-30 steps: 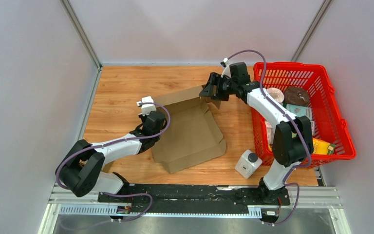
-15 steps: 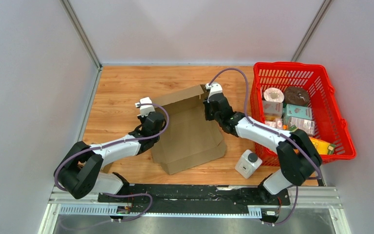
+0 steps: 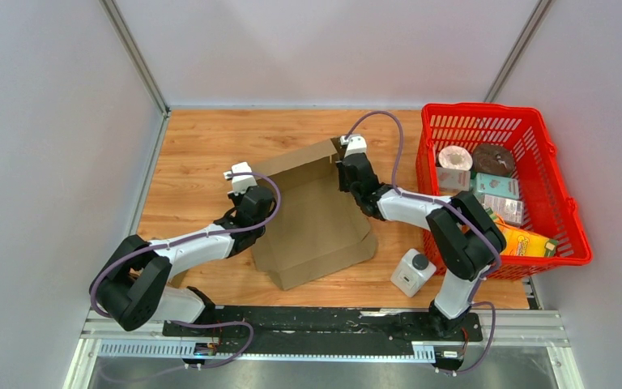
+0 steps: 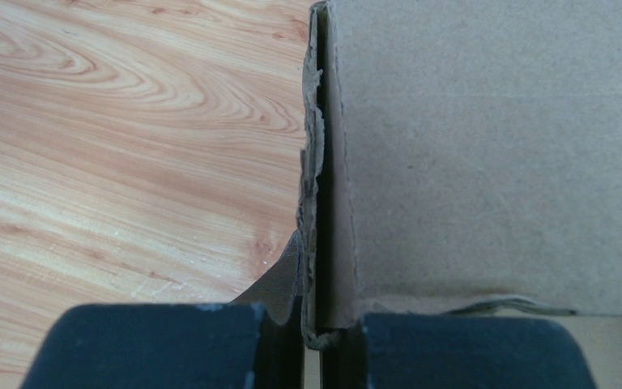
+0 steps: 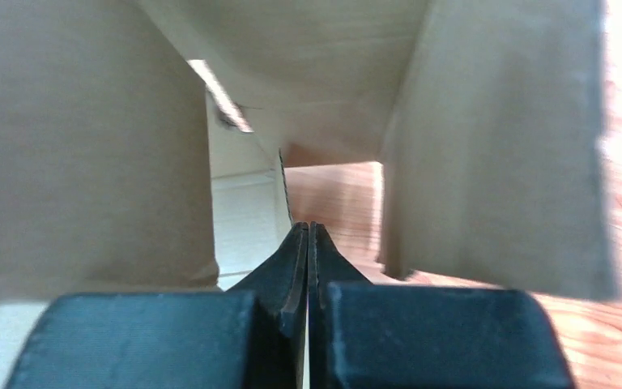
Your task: Fold the paper box
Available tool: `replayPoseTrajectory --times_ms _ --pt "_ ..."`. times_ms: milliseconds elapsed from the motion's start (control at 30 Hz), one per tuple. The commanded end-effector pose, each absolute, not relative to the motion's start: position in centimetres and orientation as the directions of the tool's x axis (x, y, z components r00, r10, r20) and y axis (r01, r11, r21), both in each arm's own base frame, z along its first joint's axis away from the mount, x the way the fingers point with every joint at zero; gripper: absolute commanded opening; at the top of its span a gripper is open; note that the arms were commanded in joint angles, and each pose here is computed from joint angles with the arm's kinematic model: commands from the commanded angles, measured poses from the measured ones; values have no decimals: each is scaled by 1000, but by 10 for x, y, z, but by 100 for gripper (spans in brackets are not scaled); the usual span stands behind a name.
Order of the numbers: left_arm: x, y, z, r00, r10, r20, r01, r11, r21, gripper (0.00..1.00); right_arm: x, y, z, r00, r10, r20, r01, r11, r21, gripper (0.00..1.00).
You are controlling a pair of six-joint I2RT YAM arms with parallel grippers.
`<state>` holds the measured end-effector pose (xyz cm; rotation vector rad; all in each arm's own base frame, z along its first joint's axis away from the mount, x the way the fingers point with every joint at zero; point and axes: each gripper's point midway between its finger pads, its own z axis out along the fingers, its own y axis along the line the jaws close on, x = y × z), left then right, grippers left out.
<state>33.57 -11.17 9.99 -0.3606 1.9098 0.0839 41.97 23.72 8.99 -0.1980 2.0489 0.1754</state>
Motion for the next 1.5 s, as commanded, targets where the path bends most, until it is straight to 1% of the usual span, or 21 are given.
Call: replayPoseTrajectory --times_ms 0,100,133,267,333,433,500,533,700,767,900,1000,1100,1167,1200,1233,1333,1467 --pt "335 -111 106 -289 -243 -926 -300 941 -154 0 422 271 116 -363 2 -932 -293 949 116 0" --pt "335 -111 106 -290 -245 -925 -300 941 -156 0 420 283 108 -393 16 -919 -329 931 157 0" --pt "335 -111 105 -290 -247 -925 -299 941 -158 0 413 288 101 -418 37 -908 -344 919 195 0" --pt "335 -110 105 -290 -247 -925 -301 941 -158 0 405 294 76 -492 75 -867 -335 903 268 0" --pt "335 -111 105 -290 -248 -924 -300 941 -158 0 401 289 78 -483 102 -870 -318 905 282 0" --pt "335 -112 106 -291 -246 -925 -293 943 -159 0 403 280 100 -450 87 -889 -304 921 244 0" --pt "335 -112 105 -292 -247 -924 -293 943 -159 0 401 270 104 -428 53 -902 -300 934 197 0" --pt "335 -112 105 -292 -247 -924 -294 942 -159 0 404 263 116 -396 63 -916 -273 944 183 0" --pt "334 -111 105 -289 -249 -924 -297 941 -161 0 417 225 121 -363 74 -929 -171 975 145 0" --pt "334 -111 105 -291 -248 -924 -296 942 -160 0 424 214 123 -360 94 -928 -152 976 158 0" --pt "335 -112 106 -292 -247 -924 -295 942 -159 0 431 229 115 -377 71 -923 -217 963 162 0" --pt "335 -113 105 -295 -247 -923 -294 943 -158 0 435 234 99 -401 72 -913 -214 962 169 0" --pt "334 -111 105 -290 -252 -923 -298 940 -163 0 436 241 99 -401 84 -912 -230 954 190 0" --pt "335 -111 105 -291 -251 -923 -299 941 -161 0 437 249 96 -433 95 -896 -240 946 217 0" --pt "335 -112 105 -291 -251 -923 -299 941 -161 0 433 256 94 -452 98 -887 -271 932 242 0" --pt "335 -112 105 -291 -251 -923 -299 941 -161 0 430 264 99 -442 133 -887 -285 917 280 0" --pt "335 -111 104 -292 -252 -923 -302 939 -161 0 419 270 100 -440 170 -882 -302 897 323 0" --pt "334 -111 104 -293 -252 -922 -300 940 -162 0 417 283 92 -484 197 -853 -317 869 380 0"
